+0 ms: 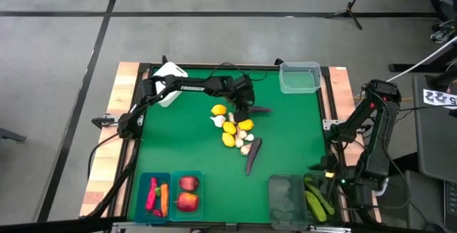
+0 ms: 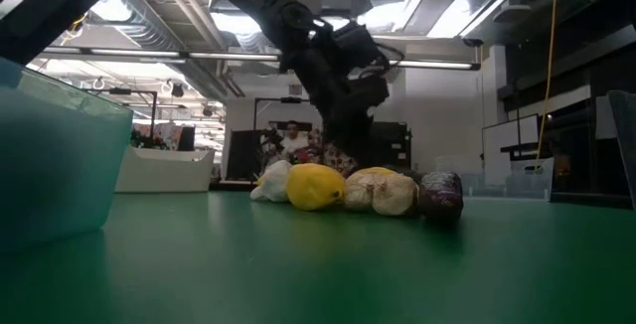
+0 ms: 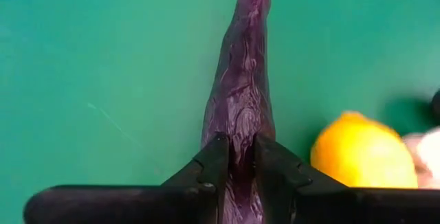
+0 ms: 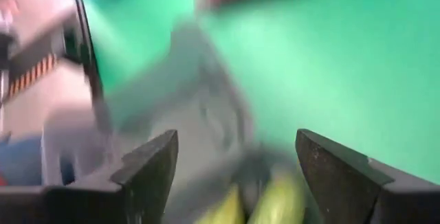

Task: Sort produce into baskets
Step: Put the eggplant into the transparent bin

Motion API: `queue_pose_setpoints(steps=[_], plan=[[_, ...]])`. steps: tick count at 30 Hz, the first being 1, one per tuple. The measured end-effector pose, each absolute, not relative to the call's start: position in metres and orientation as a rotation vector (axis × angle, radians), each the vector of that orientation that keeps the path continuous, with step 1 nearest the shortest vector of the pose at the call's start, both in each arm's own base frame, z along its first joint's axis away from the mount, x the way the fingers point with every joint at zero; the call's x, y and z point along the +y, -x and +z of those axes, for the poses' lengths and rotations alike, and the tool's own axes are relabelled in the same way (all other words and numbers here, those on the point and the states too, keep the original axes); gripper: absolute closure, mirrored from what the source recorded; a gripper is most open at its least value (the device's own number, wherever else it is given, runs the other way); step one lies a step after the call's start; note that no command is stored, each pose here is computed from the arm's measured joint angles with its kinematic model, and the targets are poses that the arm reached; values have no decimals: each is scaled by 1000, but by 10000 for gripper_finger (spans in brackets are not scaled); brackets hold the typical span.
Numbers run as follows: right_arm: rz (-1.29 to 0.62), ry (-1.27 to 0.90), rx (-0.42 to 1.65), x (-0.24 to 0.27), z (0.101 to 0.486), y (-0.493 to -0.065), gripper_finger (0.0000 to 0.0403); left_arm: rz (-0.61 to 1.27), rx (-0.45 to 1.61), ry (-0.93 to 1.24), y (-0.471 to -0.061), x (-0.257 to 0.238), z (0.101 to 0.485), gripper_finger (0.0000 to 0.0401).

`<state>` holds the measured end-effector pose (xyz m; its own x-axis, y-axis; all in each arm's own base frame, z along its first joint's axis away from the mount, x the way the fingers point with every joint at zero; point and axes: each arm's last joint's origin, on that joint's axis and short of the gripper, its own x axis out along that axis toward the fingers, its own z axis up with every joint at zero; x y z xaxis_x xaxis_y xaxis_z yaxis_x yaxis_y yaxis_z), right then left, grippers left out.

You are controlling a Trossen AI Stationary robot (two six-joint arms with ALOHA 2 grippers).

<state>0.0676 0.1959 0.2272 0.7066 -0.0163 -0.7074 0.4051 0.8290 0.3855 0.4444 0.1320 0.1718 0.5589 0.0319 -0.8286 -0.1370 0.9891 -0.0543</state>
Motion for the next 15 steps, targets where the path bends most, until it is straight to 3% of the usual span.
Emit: queue_pose_setpoints(steps=[9, 15], plan=[[-375, -348, 261, 170, 237, -89, 109, 126, 835, 151, -459, 132, 213, 361], [-460, -226, -4, 157, 245, -109, 109, 122, 639, 123, -449, 129, 272, 367]])
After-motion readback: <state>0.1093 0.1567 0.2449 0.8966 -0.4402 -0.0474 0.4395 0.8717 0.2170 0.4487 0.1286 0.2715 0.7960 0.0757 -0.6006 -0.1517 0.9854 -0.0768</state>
